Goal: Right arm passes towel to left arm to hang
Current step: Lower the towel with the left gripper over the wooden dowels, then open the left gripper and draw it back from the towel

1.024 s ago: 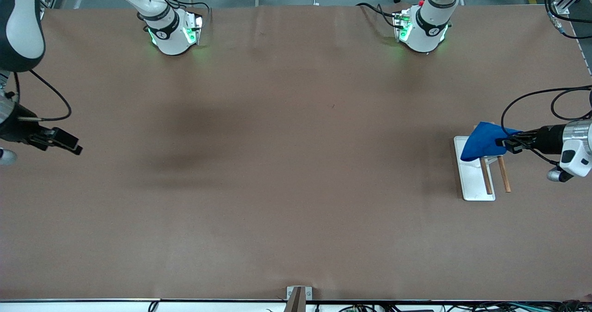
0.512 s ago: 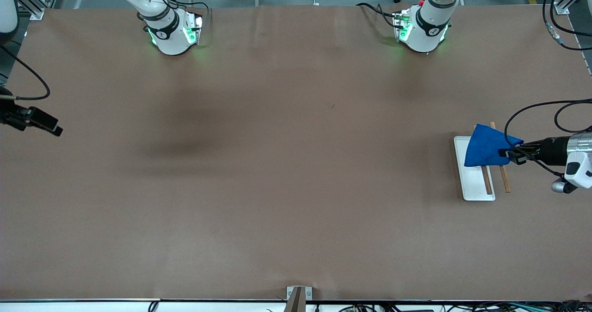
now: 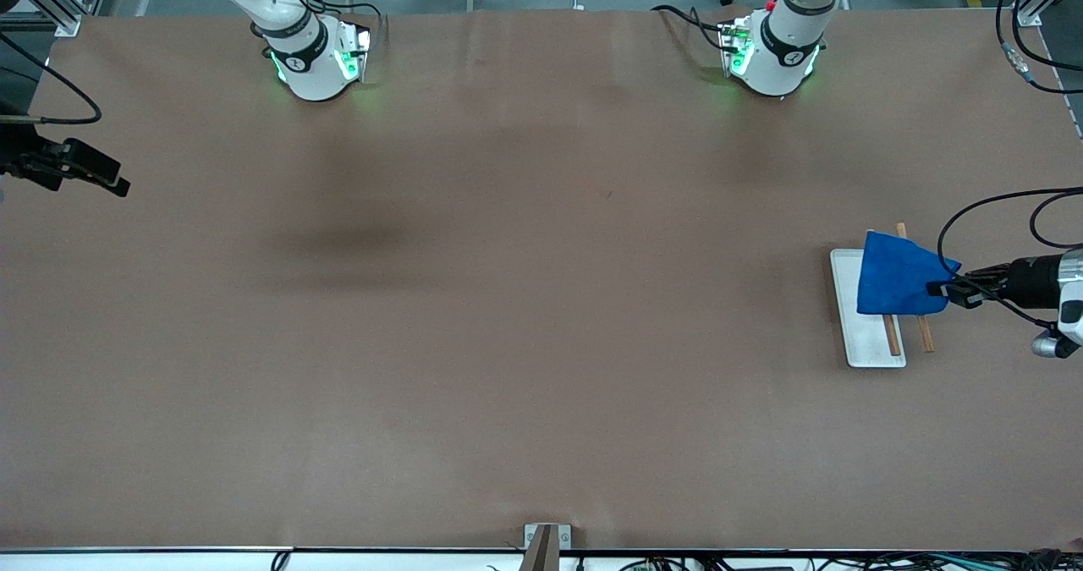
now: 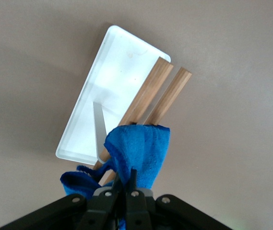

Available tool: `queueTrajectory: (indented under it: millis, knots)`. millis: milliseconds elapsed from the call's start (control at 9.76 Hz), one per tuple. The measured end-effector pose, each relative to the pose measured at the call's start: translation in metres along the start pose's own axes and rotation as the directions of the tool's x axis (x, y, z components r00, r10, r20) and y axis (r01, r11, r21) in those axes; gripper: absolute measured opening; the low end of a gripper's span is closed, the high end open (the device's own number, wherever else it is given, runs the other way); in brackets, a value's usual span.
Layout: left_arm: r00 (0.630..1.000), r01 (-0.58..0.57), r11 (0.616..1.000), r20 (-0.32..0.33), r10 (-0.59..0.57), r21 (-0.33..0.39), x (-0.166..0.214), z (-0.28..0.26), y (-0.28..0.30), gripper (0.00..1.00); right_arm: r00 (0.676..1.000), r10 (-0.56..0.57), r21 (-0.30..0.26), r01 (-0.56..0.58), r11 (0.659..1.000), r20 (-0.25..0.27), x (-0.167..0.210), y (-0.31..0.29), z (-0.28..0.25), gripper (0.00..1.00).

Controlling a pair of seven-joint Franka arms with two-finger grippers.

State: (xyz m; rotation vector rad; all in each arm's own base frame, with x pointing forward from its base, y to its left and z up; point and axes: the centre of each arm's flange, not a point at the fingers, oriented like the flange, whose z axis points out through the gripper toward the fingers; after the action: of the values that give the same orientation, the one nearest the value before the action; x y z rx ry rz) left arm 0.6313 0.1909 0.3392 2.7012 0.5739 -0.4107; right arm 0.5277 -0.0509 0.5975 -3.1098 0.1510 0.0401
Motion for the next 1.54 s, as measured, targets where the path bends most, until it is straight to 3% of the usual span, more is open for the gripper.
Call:
queueTrajectory:
  millis: [819, 1229, 1434, 1536]
  knots:
    - [0.993, -0.114, 0.993, -0.013, 0.115, 0.013, 0.023, 0.004, -0.02, 0.06, 0.998, -0.031, -0.003, 0.031, 1.0, -0.054, 0.01, 0.001, 0.002, 1.0]
    - [0.99, -0.142, 0.988, -0.014, 0.143, 0.061, 0.027, 0.004, -0.025, 0.09, 0.998, -0.029, -0.005, 0.029, 1.0, -0.058, 0.018, 0.002, 0.009, 1.0]
    - [0.989, -0.147, 0.987, -0.021, 0.148, 0.065, 0.028, 0.0, -0.025, 0.19, 0.998, -0.033, -0.007, 0.033, 0.999, -0.062, 0.025, 0.003, 0.013, 1.0]
    - [0.987, -0.156, 0.985, -0.023, 0.158, 0.069, 0.028, -0.001, -0.025, 0.33, 0.997, -0.042, -0.009, 0.042, 0.999, -0.065, 0.028, 0.004, 0.015, 1.0]
